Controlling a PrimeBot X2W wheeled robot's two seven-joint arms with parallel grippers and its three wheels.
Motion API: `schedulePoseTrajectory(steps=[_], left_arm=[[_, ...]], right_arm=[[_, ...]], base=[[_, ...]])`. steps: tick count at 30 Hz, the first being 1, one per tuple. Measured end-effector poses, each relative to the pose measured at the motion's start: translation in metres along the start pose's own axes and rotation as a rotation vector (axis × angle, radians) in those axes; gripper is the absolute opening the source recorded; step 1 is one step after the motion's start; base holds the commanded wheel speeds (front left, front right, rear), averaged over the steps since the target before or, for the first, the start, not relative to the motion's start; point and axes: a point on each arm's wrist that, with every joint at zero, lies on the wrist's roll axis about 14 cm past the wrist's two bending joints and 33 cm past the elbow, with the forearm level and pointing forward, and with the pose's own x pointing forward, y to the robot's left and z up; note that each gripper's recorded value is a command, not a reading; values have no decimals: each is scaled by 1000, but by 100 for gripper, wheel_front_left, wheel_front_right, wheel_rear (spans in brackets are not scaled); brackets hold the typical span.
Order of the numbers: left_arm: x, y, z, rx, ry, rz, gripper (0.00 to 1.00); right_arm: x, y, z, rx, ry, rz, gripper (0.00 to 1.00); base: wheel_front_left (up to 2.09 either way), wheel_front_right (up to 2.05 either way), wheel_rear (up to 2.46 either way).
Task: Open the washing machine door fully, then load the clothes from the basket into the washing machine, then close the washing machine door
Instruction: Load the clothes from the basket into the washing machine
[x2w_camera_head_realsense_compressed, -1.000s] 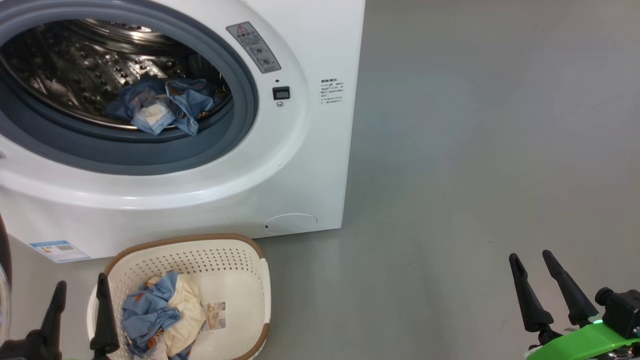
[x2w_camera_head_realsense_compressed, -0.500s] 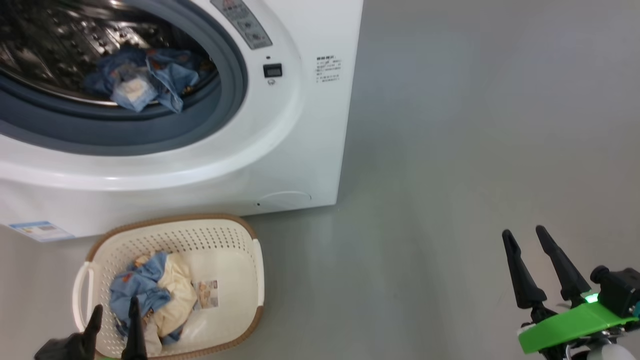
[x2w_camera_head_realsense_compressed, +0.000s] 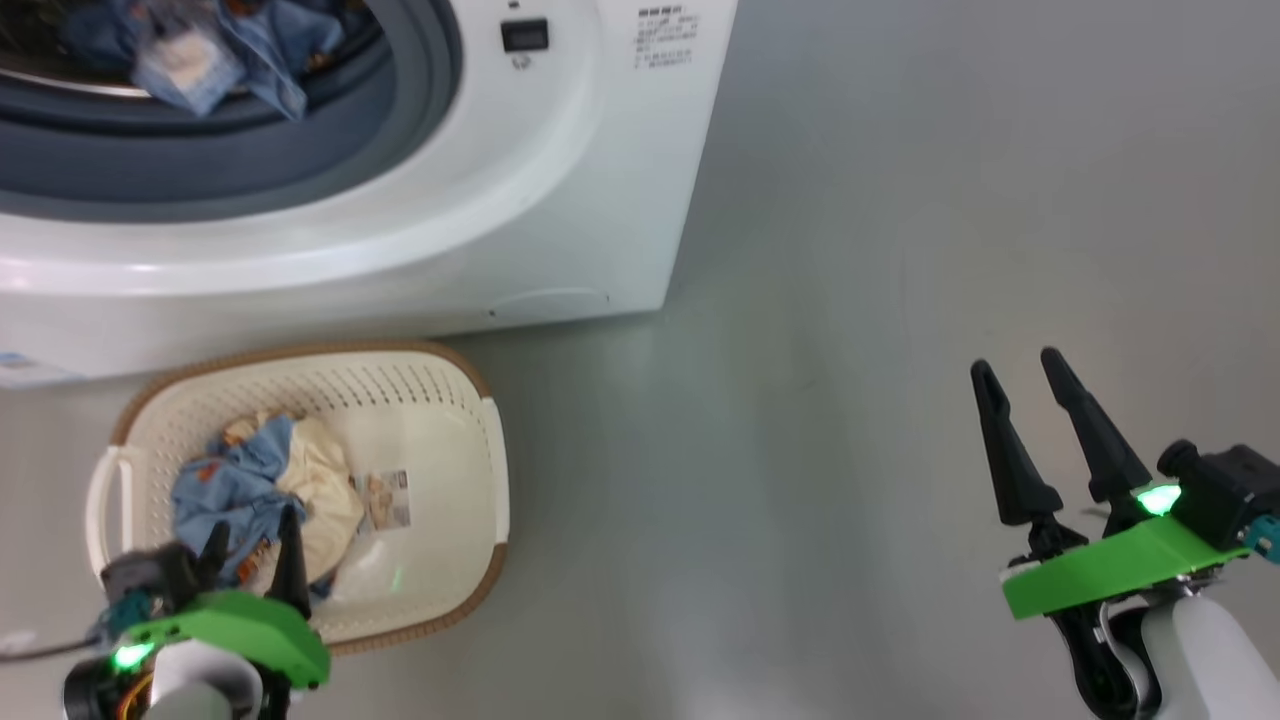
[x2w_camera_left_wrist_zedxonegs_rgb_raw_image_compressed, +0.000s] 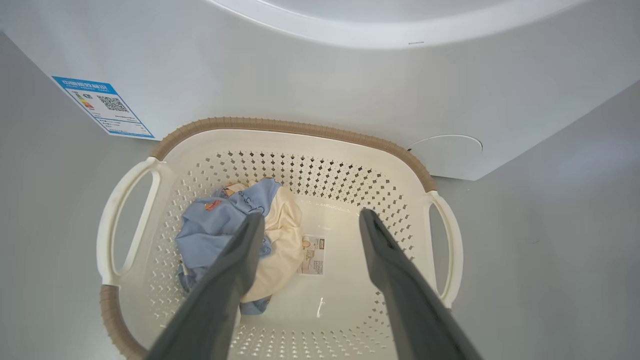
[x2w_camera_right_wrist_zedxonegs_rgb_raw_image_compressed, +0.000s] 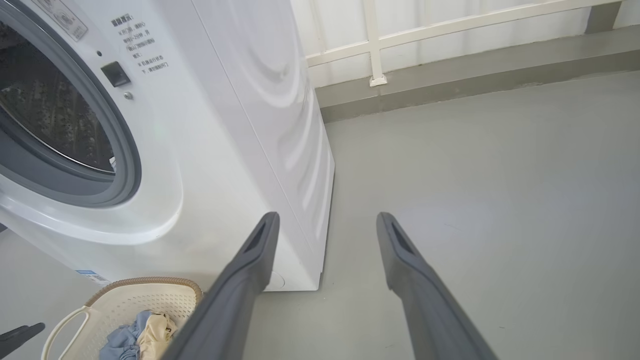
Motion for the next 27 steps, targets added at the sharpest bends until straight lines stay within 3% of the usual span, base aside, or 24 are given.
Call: schedulePoseTrajectory(steps=[12,27], left_arm=[[51,9,-52,48,241,13,100],[104,21,-72,100,345,17,100]], right_arm=[[31,-5,-36,-4,68,6,100],[52,-15,-75,-24,137,8,100]], base=[[0,0,0],[0,0,0]])
